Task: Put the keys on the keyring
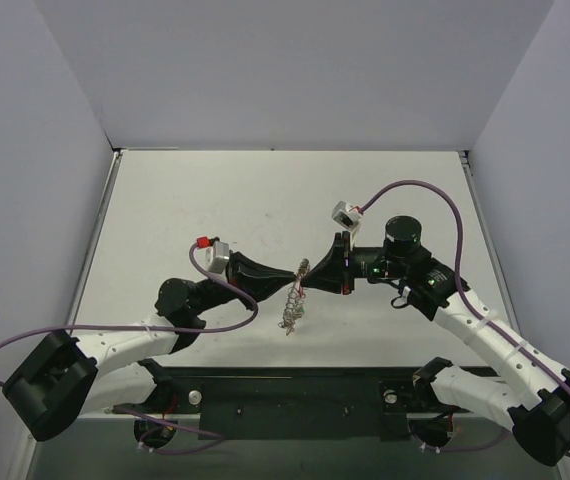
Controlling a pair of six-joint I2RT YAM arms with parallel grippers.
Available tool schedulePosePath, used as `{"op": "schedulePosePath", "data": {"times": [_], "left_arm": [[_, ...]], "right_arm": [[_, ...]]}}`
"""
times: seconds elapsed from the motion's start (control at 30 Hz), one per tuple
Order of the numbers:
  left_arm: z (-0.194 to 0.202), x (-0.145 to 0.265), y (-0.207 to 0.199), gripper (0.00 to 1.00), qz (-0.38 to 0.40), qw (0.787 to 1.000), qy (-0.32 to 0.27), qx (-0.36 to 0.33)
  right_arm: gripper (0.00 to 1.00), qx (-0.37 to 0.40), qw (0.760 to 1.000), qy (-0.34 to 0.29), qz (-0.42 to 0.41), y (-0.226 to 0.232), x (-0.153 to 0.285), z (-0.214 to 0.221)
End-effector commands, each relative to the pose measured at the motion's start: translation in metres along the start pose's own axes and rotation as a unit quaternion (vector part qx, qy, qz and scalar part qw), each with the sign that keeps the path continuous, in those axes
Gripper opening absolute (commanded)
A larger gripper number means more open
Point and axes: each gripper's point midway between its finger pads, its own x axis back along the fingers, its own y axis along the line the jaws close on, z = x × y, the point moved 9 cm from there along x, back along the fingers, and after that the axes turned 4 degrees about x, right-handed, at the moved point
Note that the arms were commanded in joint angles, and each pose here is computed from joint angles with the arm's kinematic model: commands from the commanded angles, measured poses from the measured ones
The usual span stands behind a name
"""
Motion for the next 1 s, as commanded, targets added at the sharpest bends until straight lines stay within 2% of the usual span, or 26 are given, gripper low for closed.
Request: {"op": "schedulePosePath", "data": {"times": [0.0, 0.6, 0.97], "left_arm": [[-0.06, -0.008, -0.035, 0.0, 0.096, 0.979, -0.144, -0.107], [-0.069, -0.009, -0.035, 0.0, 0.103, 0.977, -0.136, -0.129], [-0.065, -0.014, -0.031, 0.0, 0.133, 0.978, -0.096, -0.125]], "right_arm": [[0.0, -0.036, 0.998, -0.039, 0.036, -0.004, 0.0, -0.009], [0.0, -0.11, 0.992, -0.054, 0.042, 0.001, -0.002, -0.009], [0.0, -0.122, 0.991, -0.044, 0.034, 0.007, -0.006, -0.006]]}}
